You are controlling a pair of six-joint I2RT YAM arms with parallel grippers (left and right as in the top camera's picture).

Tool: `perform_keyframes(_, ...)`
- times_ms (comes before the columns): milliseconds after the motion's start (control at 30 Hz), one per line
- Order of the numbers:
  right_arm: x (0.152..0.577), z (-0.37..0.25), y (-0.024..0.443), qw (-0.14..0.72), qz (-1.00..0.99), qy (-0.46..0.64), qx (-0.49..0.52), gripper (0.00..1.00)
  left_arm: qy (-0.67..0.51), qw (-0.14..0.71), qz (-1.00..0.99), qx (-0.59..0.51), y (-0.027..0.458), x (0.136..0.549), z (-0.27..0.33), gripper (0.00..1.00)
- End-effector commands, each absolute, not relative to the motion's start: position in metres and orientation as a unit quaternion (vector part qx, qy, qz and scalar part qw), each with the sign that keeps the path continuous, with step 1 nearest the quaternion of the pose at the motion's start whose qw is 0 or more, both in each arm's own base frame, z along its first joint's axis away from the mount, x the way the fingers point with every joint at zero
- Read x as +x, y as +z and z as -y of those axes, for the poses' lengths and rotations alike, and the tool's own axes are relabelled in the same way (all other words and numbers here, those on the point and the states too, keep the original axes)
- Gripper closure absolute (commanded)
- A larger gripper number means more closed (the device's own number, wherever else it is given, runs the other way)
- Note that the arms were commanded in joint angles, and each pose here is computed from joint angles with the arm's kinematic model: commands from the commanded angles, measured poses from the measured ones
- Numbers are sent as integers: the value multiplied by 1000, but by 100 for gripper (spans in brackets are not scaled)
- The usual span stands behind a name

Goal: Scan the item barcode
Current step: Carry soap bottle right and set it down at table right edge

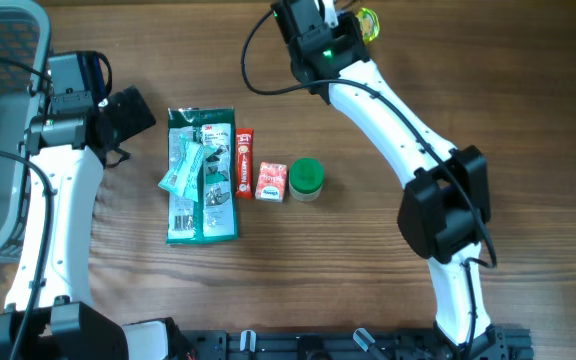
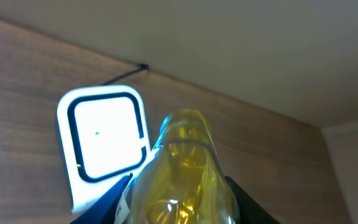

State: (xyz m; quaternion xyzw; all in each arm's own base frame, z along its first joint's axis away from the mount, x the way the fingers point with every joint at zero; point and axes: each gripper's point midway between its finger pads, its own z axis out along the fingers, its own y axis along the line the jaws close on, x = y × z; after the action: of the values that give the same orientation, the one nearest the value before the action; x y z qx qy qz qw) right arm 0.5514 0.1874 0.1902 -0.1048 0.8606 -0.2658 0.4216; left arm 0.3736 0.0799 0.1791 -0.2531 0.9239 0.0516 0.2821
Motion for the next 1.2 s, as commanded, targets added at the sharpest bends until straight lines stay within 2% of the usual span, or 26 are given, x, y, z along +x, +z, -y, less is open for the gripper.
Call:
perform_keyframes(0,563,-186,191,442,-846,-285,-86,96,51,287,-920,-262,182,375,-82,0)
perform_keyframes(233,575,-195,166,441,-846,-281,-101,95,51,287,-920,-262,182,375,-82,0)
perform_keyframes(400,583,-191,147,415,-835,-323,-161,96,51,287,-920,-262,182,375,-82,0)
perform_keyframes(533,586,-177,144,406,-832,-345,-157,96,51,287,-920,-262,182,375,-82,0)
perform_keyframes(833,588,-193,127,402,-849,-291,-184,95,51,287,-920,-262,182,375,-82,0)
perform_keyframes(1000,590,-172,150,410,-821,-366,-154,96,51,287,-920,-262,182,375,-82,0)
perform_keyframes(1067,589,-164,176,418,-803,-399,-145,96,51,287,-920,-262,182,375,-82,0)
perform_keyframes(1167,581,-156,208,428,-803,-394,-132,96,51,287,-920,-262,182,375,-82,0)
